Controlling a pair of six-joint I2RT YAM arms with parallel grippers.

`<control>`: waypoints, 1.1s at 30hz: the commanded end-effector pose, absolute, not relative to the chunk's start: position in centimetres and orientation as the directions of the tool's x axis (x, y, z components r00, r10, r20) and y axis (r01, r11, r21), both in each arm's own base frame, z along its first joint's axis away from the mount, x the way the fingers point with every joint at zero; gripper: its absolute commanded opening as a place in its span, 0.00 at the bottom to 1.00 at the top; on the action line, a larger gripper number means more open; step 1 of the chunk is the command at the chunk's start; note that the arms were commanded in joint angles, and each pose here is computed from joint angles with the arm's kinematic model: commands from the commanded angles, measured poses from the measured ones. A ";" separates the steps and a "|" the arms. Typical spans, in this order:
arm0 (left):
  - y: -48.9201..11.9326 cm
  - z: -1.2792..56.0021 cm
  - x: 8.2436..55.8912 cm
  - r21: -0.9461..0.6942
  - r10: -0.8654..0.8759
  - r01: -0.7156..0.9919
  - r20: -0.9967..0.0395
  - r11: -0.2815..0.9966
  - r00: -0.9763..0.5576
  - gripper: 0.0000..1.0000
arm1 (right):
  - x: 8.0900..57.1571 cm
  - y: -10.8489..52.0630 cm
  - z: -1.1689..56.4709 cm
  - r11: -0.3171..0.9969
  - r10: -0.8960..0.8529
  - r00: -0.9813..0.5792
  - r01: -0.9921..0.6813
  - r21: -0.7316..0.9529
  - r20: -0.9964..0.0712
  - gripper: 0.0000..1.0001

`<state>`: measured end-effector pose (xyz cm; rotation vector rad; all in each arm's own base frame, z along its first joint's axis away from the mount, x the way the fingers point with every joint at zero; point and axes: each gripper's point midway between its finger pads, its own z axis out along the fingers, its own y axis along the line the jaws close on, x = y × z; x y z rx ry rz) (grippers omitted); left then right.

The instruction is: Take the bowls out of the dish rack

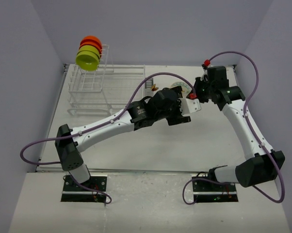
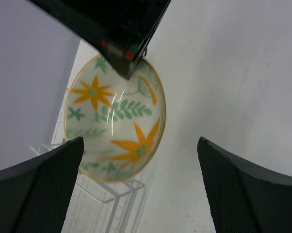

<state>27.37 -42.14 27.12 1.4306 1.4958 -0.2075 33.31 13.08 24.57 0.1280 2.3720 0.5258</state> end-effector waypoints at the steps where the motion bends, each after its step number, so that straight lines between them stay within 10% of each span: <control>1: -40.3 31.4 29.2 0.506 0.578 0.718 -0.797 0.479 0.176 1.00 | 38.3 10.4 26.7 0.896 0.381 -0.615 0.062 0.440 -0.690 0.00; 12: -23.5 43.2 31.6 0.038 0.045 0.095 -0.996 0.995 -0.071 1.00 | 52.2 6.0 22.0 0.876 0.481 -0.426 0.270 0.400 -0.766 0.00; 25: -17.0 44.2 31.2 -0.146 -0.145 0.006 -0.987 0.989 -0.063 1.00 | 55.5 6.7 13.6 0.870 0.492 -0.513 0.294 0.395 -0.703 0.00; 33: -13.7 43.7 33.4 -0.277 -0.282 -0.079 -0.959 0.957 -0.045 1.00 | 54.4 6.9 11.6 0.863 0.504 -0.545 0.300 0.406 -0.670 0.17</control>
